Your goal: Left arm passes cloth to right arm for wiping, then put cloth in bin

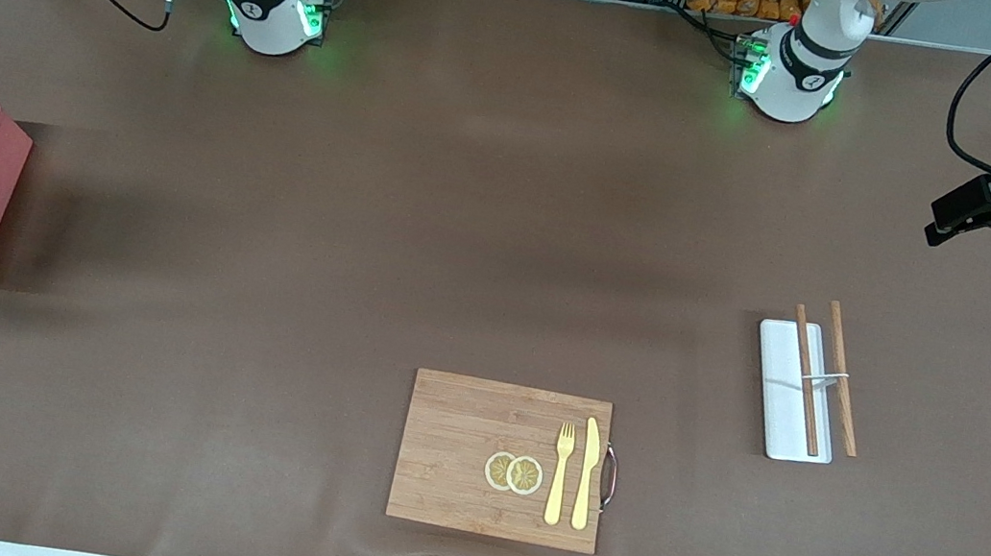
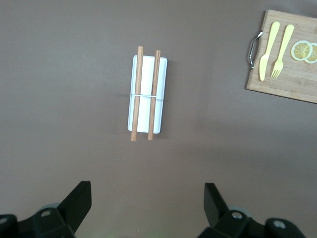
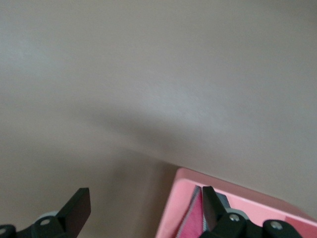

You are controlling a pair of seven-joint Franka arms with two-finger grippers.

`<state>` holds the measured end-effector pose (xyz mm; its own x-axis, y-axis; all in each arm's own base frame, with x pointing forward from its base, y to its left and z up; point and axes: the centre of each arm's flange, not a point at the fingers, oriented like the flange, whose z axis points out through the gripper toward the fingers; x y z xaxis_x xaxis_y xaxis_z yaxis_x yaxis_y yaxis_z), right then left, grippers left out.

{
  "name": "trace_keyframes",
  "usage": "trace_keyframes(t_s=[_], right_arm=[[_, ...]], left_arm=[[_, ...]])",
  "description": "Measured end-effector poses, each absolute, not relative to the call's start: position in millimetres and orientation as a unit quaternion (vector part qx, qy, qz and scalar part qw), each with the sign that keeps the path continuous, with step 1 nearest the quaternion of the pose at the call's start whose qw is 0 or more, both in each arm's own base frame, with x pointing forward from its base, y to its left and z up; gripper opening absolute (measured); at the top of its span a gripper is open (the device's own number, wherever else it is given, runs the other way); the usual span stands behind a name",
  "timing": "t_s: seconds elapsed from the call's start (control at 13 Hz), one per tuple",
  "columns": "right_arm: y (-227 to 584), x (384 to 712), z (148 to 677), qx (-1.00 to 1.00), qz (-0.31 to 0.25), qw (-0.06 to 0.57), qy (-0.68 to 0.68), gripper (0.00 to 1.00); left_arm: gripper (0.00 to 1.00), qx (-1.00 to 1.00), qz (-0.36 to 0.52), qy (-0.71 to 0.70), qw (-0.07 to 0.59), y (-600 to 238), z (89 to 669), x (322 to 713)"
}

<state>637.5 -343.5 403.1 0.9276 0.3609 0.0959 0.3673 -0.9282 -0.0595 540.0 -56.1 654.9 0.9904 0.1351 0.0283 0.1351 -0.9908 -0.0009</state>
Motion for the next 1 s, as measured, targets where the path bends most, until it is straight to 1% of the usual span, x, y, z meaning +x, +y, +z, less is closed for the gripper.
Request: trace_keyframes(t_s=[0.15, 0.46, 0.77, 1.0], right_arm=[[-301.6, 648.3, 411.5, -0.979, -0.017, 0.053, -0.194, 1.00], [-212.4, 673.7, 409.0, -0.988, 0.022, 0.065, -0.142, 1.00], [-124.1, 689.5, 405.5, -0.997, 0.048, 0.059, -0.025, 1.00], [-45.6, 687.1, 421.0, -0.996, 0.058, 0.048, 0.053, 1.00]], left_arm=[[1.00, -0.998, -0.017, -0.066, 0.002, -58.2, 653.8, 535.1], [1.00, -0.998, -0.018, -0.054, 0.003, -72.1, 653.6, 530.6], [1.00, -0.999, -0.013, -0.050, 0.004, -74.8, 647.7, 530.6], [1.00, -0.999, -0.012, -0.050, 0.005, -72.7, 645.6, 531.4]])
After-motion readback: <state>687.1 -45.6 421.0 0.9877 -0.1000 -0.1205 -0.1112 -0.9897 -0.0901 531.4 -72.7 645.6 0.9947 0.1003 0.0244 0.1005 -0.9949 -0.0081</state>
